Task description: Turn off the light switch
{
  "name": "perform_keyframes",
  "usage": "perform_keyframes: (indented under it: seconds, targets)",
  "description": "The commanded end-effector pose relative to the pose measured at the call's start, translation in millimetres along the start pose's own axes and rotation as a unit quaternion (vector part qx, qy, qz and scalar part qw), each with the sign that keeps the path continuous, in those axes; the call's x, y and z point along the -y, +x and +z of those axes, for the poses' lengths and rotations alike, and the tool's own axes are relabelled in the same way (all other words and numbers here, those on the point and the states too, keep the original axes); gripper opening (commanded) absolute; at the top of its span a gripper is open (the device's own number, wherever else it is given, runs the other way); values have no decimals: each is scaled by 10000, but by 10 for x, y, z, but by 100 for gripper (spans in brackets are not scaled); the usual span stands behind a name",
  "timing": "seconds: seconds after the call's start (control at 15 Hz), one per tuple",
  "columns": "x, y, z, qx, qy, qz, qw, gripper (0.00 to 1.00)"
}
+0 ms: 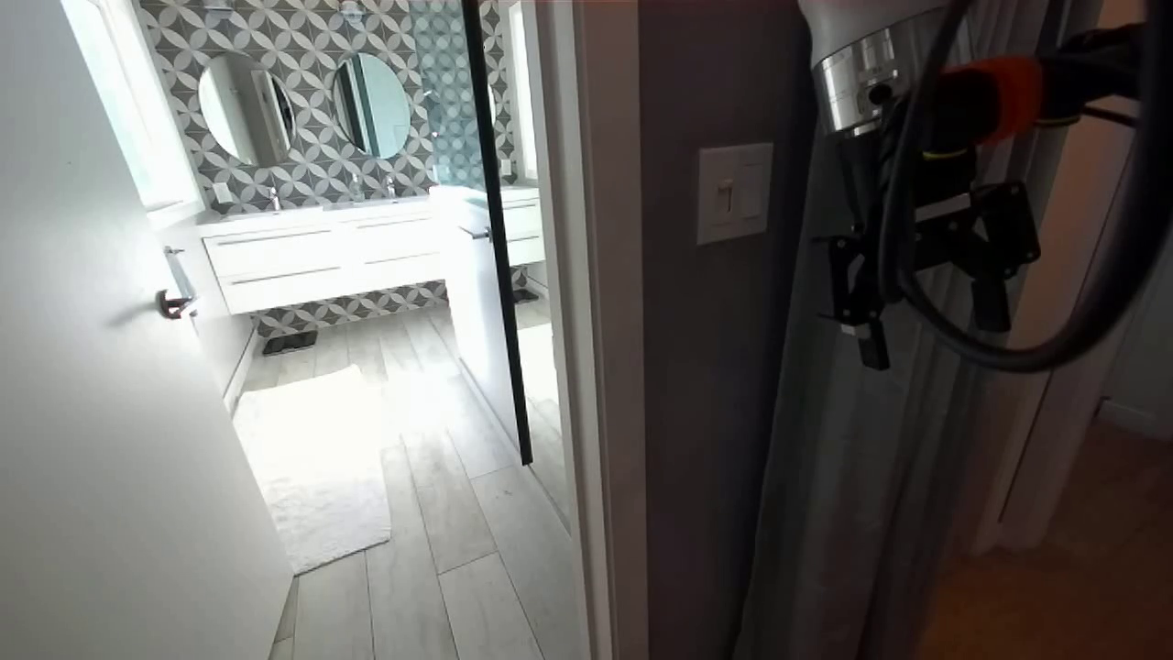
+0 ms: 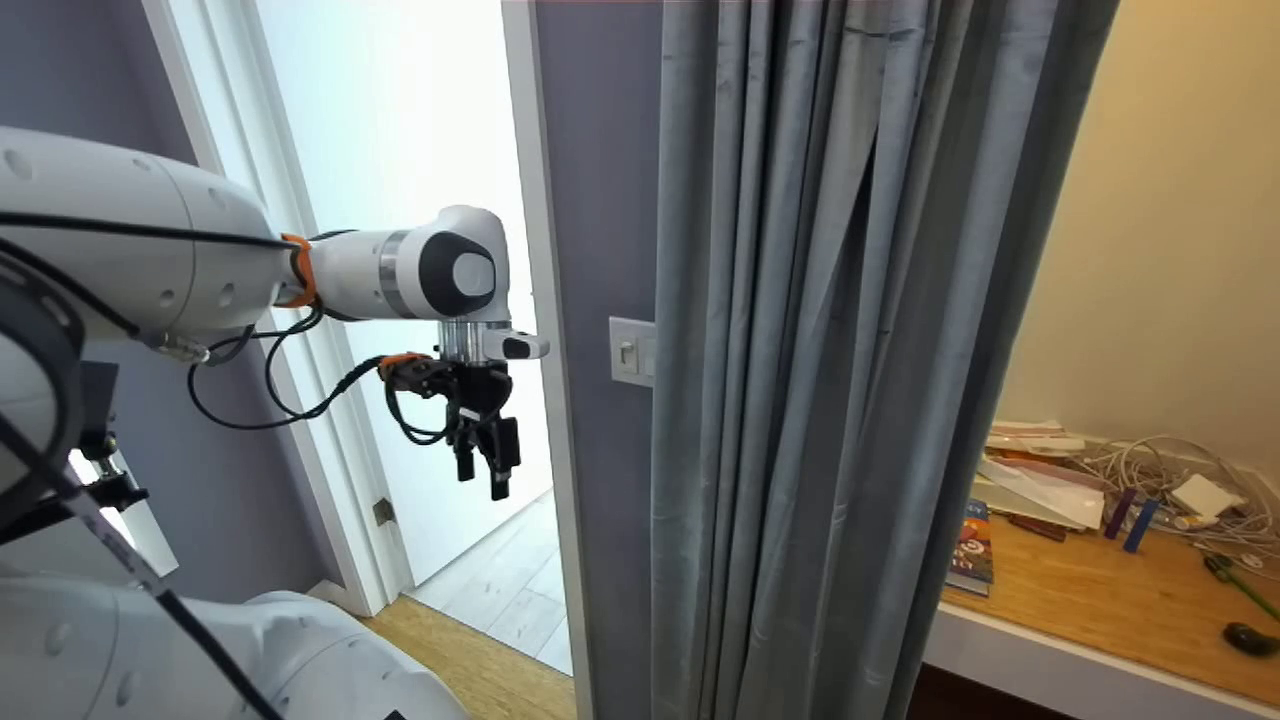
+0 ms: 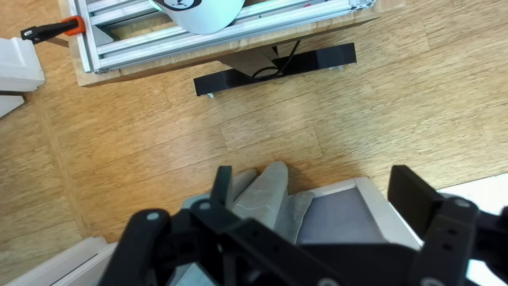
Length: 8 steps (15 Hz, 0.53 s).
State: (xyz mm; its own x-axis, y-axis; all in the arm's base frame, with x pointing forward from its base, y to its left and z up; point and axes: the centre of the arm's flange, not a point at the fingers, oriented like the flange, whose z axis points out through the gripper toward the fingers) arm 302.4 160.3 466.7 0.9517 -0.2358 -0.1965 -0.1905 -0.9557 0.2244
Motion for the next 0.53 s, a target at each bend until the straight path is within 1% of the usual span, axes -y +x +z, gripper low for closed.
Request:
perform_keyframes:
  seconds: [0.0,0.13,0.2,0.33,0.47]
  targets:
    - [0,0,0,0,0,0,10000,100]
    - [0,0,0,0,0,0,10000,100]
    - [-26,-12,11,-66,88,50,9999,100]
    - [-67,-41,33,-296,288,111,9991,100]
    - [-103,-42,54,-617,540,186,9965,100]
